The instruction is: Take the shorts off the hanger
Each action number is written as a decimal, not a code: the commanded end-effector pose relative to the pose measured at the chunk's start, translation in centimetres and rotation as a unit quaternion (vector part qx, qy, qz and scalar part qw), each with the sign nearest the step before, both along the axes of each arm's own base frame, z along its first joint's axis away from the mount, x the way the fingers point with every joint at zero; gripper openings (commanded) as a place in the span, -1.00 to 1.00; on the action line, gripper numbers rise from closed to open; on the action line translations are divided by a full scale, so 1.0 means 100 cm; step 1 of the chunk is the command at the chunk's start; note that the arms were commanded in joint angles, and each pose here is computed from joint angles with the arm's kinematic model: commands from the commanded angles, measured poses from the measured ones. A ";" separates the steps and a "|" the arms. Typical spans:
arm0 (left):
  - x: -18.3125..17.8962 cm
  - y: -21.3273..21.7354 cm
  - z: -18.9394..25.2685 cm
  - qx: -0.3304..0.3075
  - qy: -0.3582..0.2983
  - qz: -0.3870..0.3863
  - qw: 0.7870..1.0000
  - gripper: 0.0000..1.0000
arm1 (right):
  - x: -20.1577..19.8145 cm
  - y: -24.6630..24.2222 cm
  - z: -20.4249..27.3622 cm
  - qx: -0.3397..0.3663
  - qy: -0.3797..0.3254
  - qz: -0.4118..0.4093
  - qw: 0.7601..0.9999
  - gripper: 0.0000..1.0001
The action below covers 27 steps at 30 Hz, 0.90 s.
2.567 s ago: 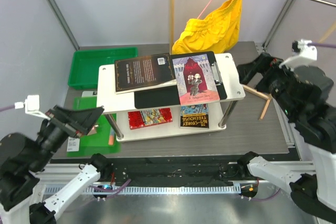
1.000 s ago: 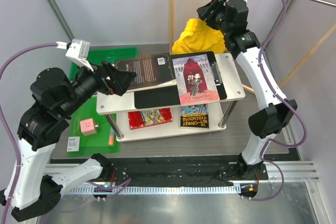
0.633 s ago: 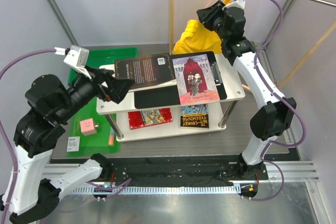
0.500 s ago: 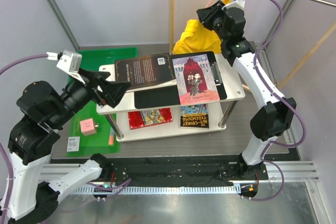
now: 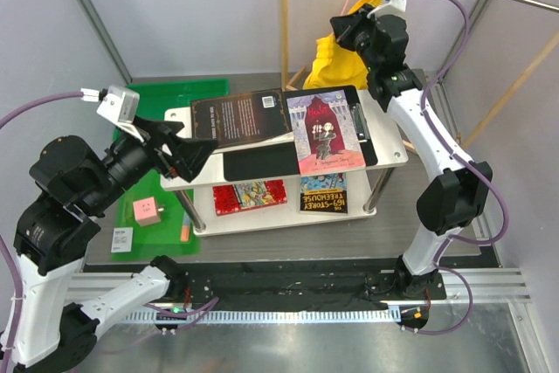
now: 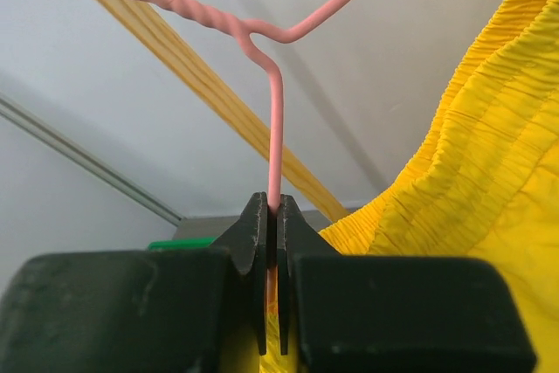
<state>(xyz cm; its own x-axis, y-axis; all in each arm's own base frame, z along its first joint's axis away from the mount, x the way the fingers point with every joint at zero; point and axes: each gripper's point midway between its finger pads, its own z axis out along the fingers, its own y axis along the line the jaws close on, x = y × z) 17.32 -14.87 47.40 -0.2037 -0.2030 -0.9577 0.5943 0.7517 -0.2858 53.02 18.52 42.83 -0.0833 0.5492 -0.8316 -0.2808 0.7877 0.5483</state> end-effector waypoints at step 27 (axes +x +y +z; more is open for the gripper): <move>0.011 -0.009 -0.012 0.005 0.026 -0.001 1.000 0.99 | -0.039 0.017 0.110 -0.090 -0.227 0.034 0.969 -0.98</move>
